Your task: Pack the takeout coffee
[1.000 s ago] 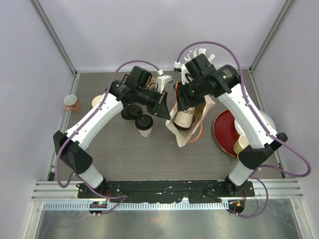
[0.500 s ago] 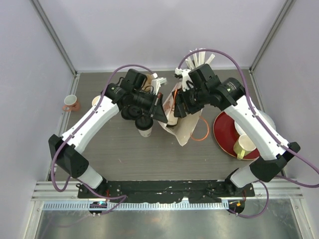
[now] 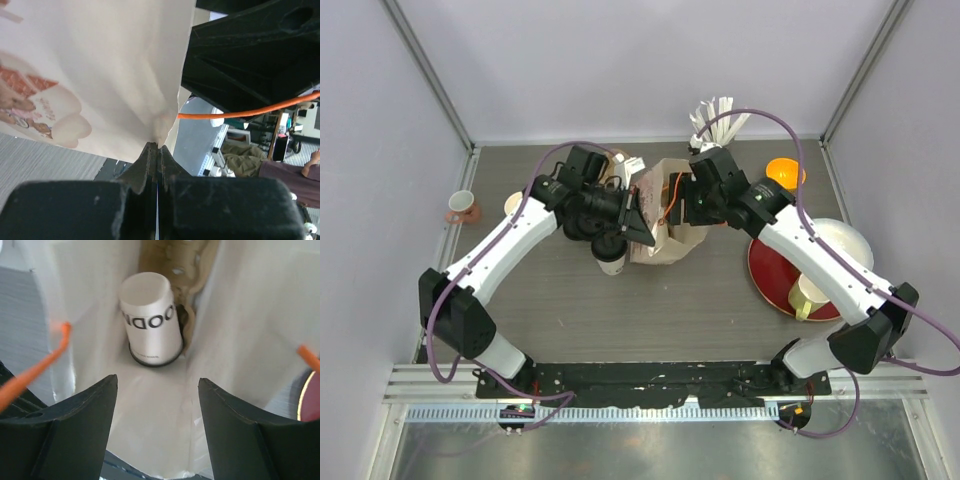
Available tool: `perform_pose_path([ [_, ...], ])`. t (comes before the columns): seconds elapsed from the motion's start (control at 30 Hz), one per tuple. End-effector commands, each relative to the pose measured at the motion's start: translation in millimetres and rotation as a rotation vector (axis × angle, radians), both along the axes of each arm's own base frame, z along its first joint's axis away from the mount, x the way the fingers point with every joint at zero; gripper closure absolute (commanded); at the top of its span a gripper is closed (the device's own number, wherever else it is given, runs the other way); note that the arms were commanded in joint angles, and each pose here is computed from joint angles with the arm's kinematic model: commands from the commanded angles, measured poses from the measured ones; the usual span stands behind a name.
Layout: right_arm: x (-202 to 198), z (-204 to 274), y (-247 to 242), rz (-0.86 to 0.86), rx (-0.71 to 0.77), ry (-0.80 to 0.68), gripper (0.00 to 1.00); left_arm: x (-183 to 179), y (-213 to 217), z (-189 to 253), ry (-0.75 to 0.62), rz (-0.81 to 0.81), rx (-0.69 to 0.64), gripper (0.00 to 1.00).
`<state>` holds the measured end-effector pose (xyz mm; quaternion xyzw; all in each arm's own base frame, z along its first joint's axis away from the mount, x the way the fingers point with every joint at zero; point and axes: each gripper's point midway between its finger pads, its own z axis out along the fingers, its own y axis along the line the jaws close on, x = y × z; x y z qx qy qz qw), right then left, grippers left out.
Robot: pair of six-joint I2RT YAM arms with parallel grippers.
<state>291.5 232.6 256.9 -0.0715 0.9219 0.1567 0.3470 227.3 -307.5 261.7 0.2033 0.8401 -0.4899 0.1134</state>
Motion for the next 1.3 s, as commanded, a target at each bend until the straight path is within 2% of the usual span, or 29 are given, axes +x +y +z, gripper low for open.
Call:
perform_pose_path([
  [0.0, 24.8, 15.7, 19.4, -0.113, 0.151, -0.096, 0.29, 14.7, -4.3, 12.3, 0.018, 0.080, -0.044, 1.00],
  [0.1, 41.8, 0.4, 36.3, -0.066, 0.110, -0.082, 0.29, 25.7, -2.0, 16.0, 0.054, 0.134, -0.067, 1.00],
  [0.2, 50.6, -26.8, 38.6, -0.049, 0.007, -0.018, 0.29, 45.8, 9.4, 18.5, 0.062, 0.211, -0.081, 1.00],
  [0.33, 57.6, -52.7, 39.6, -0.058, -0.055, 0.025, 0.27, 64.3, 25.1, 0.8, 0.066, 0.294, -0.035, 1.00],
  [0.57, 71.9, -107.2, 56.4, -0.026, -0.139, 0.150, 0.19, 68.0, 28.1, -17.6, 0.080, 0.306, -0.002, 1.00],
  [0.7, 73.6, -122.5, 52.1, -0.020, -0.200, 0.165, 0.19, 70.4, 28.8, -13.8, 0.050, 0.301, -0.003, 1.00],
  [0.77, 70.8, -130.4, 55.2, 0.005, -0.201, 0.189, 0.24, 71.0, 28.8, -13.1, 0.042, 0.297, -0.003, 1.00],
  [0.8, 70.3, -130.4, 57.5, 0.015, -0.194, 0.193, 0.27, 71.3, 28.7, -12.4, 0.041, 0.296, -0.003, 1.00],
  [0.83, 69.0, -130.3, 59.2, 0.022, -0.188, 0.201, 0.34, 71.9, 29.2, -12.5, 0.041, 0.299, -0.002, 1.00],
  [0.93, 68.4, -117.2, 64.2, 0.037, -0.149, 0.188, 0.45, 73.8, 32.0, -11.4, 0.035, 0.305, -0.001, 1.00],
  [1.27, 55.1, -19.8, 72.0, 0.156, 0.011, -0.005, 0.58, 77.4, 40.1, -10.7, 0.019, 0.320, 0.012, 1.00],
])
